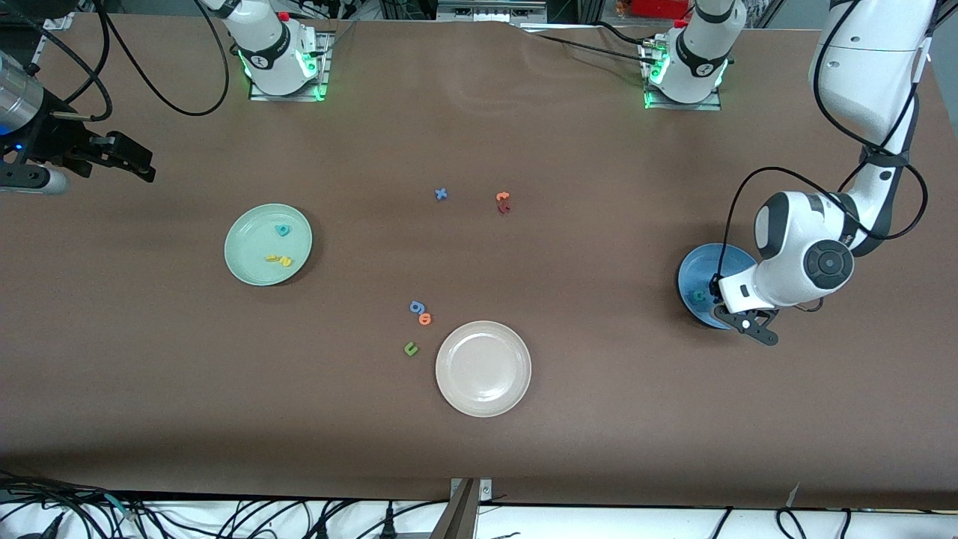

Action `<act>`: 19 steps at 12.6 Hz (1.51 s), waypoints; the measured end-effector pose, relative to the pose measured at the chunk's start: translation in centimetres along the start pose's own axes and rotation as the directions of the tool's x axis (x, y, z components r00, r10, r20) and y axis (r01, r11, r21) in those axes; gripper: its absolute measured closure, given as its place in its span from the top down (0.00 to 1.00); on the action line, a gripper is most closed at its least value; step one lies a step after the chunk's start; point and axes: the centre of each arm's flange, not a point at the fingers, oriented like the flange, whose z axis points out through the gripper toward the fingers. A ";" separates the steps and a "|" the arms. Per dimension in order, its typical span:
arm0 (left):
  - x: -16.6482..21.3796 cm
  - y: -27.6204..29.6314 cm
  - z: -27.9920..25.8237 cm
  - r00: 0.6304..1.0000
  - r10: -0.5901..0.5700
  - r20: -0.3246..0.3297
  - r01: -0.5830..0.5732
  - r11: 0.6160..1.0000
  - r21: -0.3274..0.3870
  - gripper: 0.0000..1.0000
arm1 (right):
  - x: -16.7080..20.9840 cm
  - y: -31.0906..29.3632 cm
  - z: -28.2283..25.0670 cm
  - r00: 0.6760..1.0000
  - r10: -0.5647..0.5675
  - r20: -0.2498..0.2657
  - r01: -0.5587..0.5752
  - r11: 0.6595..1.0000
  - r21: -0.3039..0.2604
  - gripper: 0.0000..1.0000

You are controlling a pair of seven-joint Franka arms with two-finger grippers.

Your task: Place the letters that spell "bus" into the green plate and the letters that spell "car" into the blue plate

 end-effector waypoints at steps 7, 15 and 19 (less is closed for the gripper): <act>2.0 -0.2 -8.3 0.991 -0.014 -0.134 0.018 0.999 0.035 1.00 | 0.0 0.0 0.0 1.000 0.000 0.001 0.000 1.000 0.000 1.00; 0.4 1.1 -31.3 0.935 -0.004 -0.354 0.046 0.993 0.112 1.00 | 0.0 0.1 0.1 1.000 0.001 0.001 -0.001 1.000 0.000 1.00; 0.3 1.6 -35.7 0.899 -0.018 -0.438 0.067 0.993 0.097 1.00 | 0.0 0.1 0.1 1.000 0.002 0.001 -0.002 1.000 0.000 1.00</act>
